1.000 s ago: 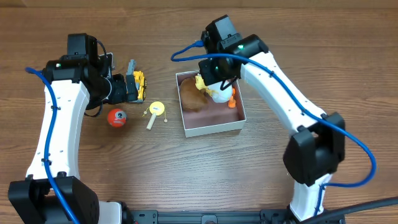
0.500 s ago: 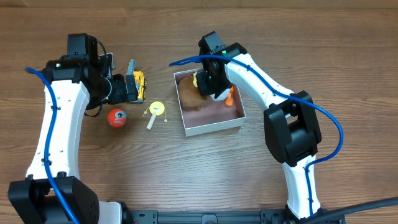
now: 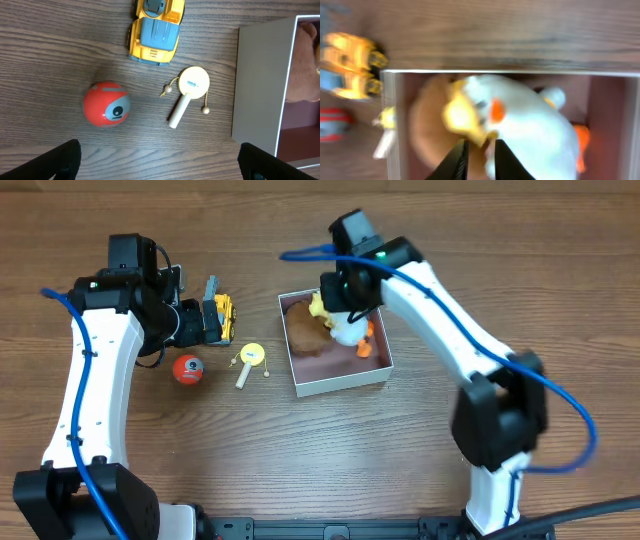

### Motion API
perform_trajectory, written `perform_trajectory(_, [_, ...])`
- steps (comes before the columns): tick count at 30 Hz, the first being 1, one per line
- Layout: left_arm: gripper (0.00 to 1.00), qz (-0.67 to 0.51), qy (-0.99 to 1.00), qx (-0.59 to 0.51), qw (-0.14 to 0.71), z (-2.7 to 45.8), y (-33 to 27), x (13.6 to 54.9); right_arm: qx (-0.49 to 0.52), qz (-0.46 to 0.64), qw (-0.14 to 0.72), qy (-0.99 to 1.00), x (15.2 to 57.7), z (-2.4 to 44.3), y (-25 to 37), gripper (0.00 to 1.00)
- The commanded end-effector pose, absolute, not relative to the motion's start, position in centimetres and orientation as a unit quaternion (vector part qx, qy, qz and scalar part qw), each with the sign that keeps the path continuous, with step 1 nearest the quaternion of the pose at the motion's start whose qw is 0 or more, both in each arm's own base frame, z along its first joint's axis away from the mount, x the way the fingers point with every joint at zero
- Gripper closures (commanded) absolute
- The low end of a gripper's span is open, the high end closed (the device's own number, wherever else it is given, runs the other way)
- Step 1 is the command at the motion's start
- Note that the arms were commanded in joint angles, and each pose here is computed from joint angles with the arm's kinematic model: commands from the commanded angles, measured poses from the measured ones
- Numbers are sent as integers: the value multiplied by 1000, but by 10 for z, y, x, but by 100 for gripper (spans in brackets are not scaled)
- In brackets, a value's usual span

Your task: Pack container

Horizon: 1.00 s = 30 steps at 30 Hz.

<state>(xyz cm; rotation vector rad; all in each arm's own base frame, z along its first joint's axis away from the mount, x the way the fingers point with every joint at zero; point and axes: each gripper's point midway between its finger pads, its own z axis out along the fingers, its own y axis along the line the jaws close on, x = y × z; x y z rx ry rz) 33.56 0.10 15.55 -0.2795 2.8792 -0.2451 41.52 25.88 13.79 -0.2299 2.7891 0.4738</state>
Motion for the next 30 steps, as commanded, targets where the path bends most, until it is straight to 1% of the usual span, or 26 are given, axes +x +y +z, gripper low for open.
perform_trajectory(1, [0,-87,984,-89,128,161,2,340,-70,181,195,962,412,188,253,69])
perform_trajectory(4, [0,-87,984,-89,128,161,2,340,-42,158,184,969,416,184,224,70])
perform_trajectory(5, [0,-87,984,-89,128,161,2,340,-31,154,181,971,419,183,214,73])
perform_trajectory(7, [0,-87,984,-89,128,161,2,340,-15,153,178,972,424,182,200,75])
perform_trajectory(9, [0,-87,984,-89,128,161,2,340,-21,164,173,971,424,182,200,86])
perform_trajectory(10, [0,-87,984,-89,128,161,2,340,-29,171,173,969,424,181,205,89])
perform_trajectory(12, [0,-87,984,-89,128,161,2,340,-43,177,179,967,427,178,216,90])
perform_trajectory(14, [0,-87,984,-89,128,161,2,340,-50,179,175,967,432,163,228,90])
perform_trajectory(16, [0,-87,984,-89,128,161,2,340,-53,179,161,969,434,143,241,91])
perform_trajectory(18, [0,-87,984,-89,128,161,2,340,-63,173,137,973,432,112,257,96])
perform_trajectory(19, [0,-87,984,-89,128,161,2,340,-67,168,127,975,430,99,261,96])
perform_trajectory(26, [0,-87,984,-89,128,161,2,340,-65,146,91,983,434,40,264,96])
perform_trajectory(30, [0,-87,984,-89,128,161,2,340,-63,138,71,986,430,21,262,96])
